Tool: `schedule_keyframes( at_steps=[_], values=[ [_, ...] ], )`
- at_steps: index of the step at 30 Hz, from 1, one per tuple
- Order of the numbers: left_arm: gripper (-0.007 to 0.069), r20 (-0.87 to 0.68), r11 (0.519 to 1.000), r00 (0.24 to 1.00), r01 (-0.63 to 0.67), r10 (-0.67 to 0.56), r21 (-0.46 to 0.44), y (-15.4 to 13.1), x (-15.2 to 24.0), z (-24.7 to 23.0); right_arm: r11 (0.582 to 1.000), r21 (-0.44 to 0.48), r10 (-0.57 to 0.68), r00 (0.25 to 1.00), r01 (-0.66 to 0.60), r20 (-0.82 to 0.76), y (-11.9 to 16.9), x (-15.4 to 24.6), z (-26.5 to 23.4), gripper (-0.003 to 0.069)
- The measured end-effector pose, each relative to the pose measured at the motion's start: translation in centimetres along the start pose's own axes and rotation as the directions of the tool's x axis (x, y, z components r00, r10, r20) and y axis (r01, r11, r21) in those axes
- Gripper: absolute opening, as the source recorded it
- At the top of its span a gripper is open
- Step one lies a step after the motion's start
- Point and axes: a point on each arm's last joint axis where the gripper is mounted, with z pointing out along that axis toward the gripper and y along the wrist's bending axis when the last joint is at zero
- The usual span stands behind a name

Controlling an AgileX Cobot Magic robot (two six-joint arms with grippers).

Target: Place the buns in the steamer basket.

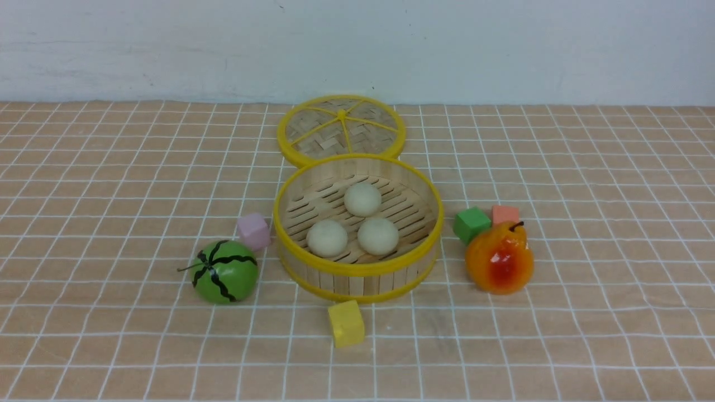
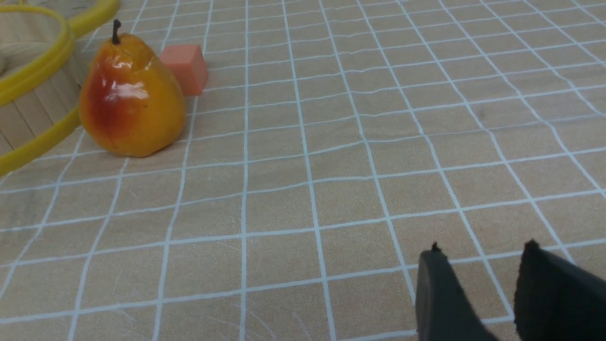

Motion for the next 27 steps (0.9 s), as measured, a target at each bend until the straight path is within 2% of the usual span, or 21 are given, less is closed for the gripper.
schedule_keyframes(
  at_steps=[3, 6, 27],
  values=[
    [-0.0013, 0.006, 0.998, 0.999, 0.031, -0.031, -0.049, 2.5, 4.5, 0.4, 1.000, 0.000, 0.000, 1.000, 0.000, 0.000, 0.0, 0.0, 0.0, 0.0241],
    [-0.0013, -0.011, 0.997, 0.999, 0.036, -0.037, -0.067, 3.3, 6.2, 0.7, 1.000, 0.000, 0.000, 1.000, 0.000, 0.000, 0.0, 0.0, 0.0, 0.0241],
    [-0.0013, -0.001, 0.999, 1.000, 0.023, -0.023, -0.039, 3.1, 6.3, 1.1, 1.000, 0.000, 0.000, 1.000, 0.000, 0.000, 0.0, 0.0, 0.0, 0.0241]
  ],
)
